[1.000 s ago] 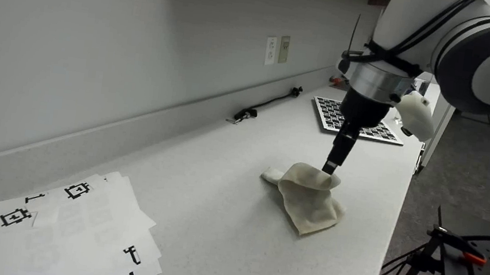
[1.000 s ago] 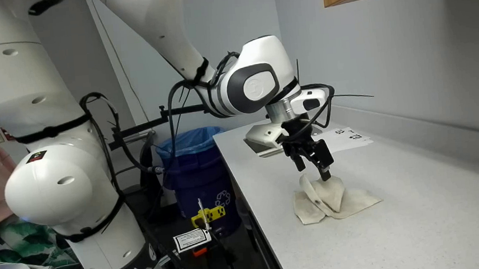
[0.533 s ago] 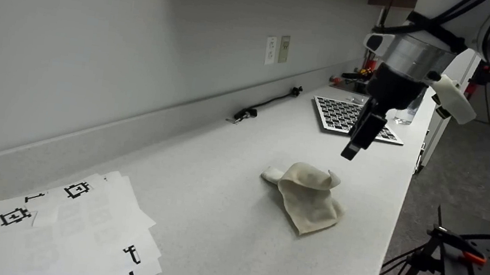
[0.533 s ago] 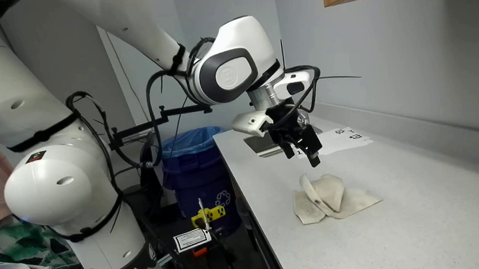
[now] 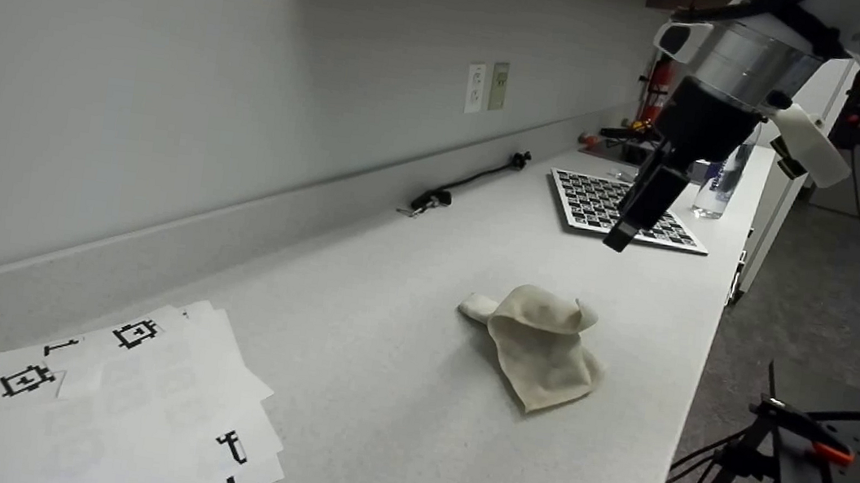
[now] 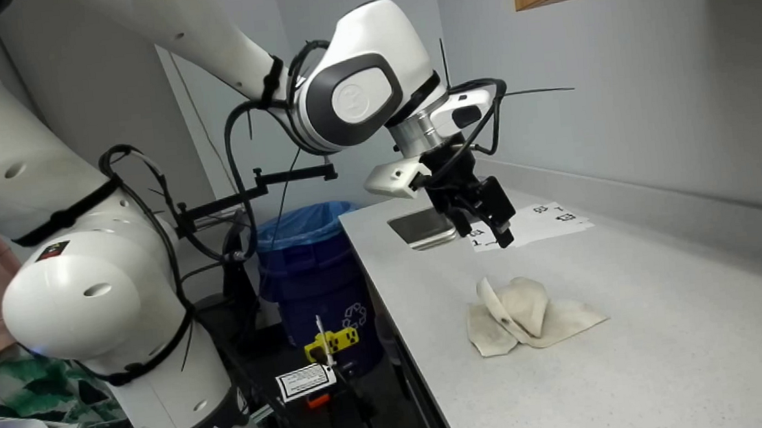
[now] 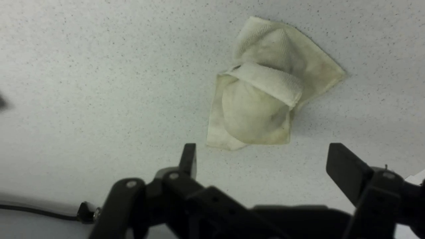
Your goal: Use the cloth to wipe the counter
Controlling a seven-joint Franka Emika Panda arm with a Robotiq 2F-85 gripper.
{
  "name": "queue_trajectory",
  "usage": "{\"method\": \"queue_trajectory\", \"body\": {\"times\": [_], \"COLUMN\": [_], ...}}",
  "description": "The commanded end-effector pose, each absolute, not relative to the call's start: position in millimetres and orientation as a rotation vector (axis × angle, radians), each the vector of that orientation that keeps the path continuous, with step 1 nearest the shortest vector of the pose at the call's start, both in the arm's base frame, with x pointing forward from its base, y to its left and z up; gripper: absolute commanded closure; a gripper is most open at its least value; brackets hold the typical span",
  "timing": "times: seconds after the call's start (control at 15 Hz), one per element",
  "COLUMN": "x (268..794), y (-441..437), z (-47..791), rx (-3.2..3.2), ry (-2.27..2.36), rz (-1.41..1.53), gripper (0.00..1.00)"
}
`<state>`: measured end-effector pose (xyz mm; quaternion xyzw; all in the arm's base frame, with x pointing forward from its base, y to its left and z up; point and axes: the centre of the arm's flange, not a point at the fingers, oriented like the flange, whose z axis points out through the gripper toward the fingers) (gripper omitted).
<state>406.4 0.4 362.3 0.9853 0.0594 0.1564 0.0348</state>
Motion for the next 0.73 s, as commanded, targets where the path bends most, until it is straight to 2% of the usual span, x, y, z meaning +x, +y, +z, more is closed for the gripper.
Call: {"method": "queue_trajectory", "body": {"times": [0.0,0.07,0.13,0.67], "x": [378,377,405,403], "y": [-6,-5,-3,-3], "z": [373,374,365,367], "rx": [3.002,3.017,3.025,3.025], "ry": [0.192,0.182,0.17,0.169], "rz": [0.479,0.466,0.467,0.459], "gripper": [0.0,0.0,0.0,0.0]}}
